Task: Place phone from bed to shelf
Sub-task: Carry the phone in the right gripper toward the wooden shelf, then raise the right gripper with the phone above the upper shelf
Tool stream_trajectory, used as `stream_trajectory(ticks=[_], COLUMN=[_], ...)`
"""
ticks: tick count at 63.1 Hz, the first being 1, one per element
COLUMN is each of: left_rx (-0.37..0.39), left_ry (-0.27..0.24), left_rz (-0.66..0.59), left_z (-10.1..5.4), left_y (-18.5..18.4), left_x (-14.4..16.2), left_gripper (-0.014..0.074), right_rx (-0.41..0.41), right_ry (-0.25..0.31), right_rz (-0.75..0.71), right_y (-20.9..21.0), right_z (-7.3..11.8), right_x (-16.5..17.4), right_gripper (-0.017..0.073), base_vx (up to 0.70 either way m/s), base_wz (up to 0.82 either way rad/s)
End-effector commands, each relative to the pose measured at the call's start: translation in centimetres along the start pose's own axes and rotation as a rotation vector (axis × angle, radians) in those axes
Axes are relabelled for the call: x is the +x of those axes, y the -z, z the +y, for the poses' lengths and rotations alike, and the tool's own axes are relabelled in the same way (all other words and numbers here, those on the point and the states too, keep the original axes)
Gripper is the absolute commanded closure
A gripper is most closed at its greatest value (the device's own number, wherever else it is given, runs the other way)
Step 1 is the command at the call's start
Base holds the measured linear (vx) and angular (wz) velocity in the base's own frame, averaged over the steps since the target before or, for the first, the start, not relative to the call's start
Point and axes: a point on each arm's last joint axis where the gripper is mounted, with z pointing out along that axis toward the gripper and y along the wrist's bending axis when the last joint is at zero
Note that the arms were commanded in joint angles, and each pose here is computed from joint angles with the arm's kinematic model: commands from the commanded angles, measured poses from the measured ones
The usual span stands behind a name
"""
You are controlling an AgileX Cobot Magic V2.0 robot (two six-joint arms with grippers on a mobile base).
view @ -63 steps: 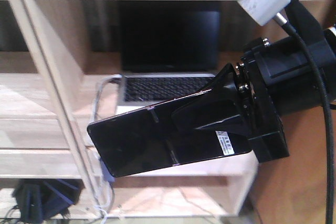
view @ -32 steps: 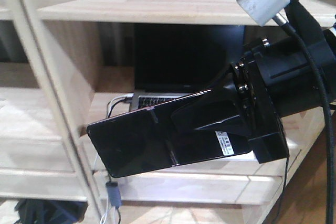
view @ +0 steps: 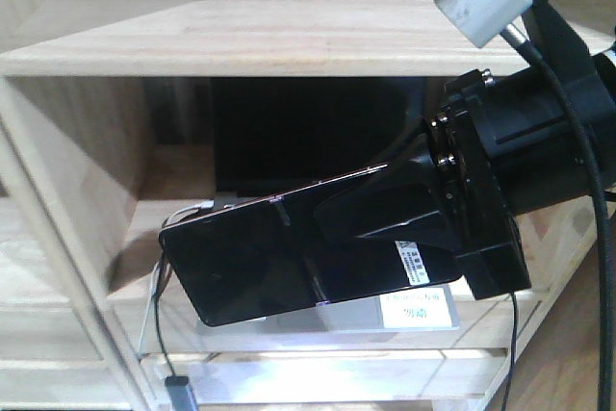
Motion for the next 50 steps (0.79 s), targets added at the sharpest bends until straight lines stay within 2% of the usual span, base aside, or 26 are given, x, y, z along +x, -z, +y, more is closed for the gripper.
stream_trajectory(ticks=[1, 50], left_rx=[-0.004, -0.004], left_ry=[0.009, 0.009], left_rz=[-0.075, -0.075], left_z=[0.03, 0.03], left_y=[0.03, 0.03], left_x=[-0.5, -0.5], left_gripper=[0.0592, 0.0592], right_rx=[-0.055, -0.055], right_ry=[0.024, 0.023], right_rz=[-0.054, -0.054], right_y=[1.04, 1.04], right_z=[1.65, 1.65], right_x=[-0.86, -0.86], right_gripper=[0.0561, 0.0561], base_vx=[0.09, 0.03], base_wz=[-0.07, -0.02])
